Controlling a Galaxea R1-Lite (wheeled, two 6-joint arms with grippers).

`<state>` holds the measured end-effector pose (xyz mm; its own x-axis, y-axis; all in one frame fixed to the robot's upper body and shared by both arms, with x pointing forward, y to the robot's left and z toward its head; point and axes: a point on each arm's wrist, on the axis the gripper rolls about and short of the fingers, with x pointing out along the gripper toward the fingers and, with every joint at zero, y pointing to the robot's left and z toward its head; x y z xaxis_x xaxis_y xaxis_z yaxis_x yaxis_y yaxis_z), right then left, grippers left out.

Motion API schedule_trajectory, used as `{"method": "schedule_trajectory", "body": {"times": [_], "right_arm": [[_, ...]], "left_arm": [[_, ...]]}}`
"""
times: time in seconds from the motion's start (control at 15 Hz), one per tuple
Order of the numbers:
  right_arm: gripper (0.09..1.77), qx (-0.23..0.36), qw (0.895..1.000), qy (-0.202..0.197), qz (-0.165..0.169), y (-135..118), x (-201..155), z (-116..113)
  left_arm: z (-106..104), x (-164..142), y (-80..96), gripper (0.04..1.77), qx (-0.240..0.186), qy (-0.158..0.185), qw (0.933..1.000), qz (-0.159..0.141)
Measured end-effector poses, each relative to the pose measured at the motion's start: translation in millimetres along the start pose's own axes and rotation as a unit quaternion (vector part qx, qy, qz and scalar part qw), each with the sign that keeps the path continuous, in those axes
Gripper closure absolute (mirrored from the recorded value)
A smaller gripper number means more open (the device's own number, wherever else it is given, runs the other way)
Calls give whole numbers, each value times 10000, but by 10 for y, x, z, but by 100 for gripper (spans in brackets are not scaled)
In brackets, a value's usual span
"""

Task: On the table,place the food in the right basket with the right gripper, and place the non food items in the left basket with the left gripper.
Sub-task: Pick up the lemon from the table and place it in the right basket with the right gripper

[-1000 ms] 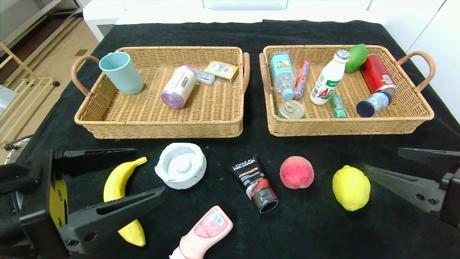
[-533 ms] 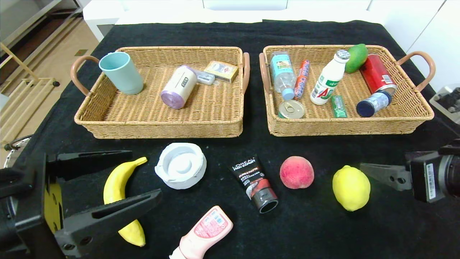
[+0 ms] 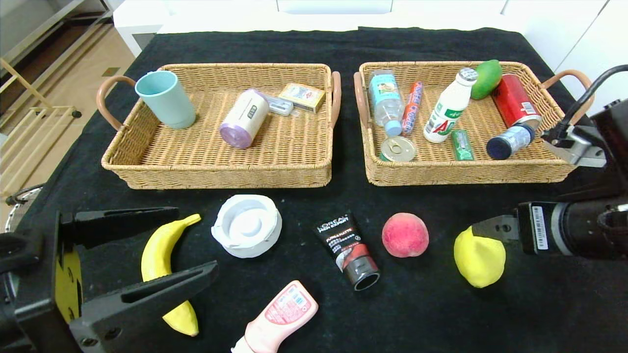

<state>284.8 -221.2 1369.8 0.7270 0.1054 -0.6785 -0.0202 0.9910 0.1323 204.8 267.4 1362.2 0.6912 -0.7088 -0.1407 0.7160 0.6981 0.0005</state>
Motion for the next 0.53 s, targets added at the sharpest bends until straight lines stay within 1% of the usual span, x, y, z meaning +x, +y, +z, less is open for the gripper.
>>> {"method": "schedule_trajectory", "body": {"times": [0.53], "right_arm": [[15, 147, 9986, 443, -252, 110, 348, -35]], "left_arm": [[-7, -22, -8, 9, 23, -24, 10000, -1]]}}
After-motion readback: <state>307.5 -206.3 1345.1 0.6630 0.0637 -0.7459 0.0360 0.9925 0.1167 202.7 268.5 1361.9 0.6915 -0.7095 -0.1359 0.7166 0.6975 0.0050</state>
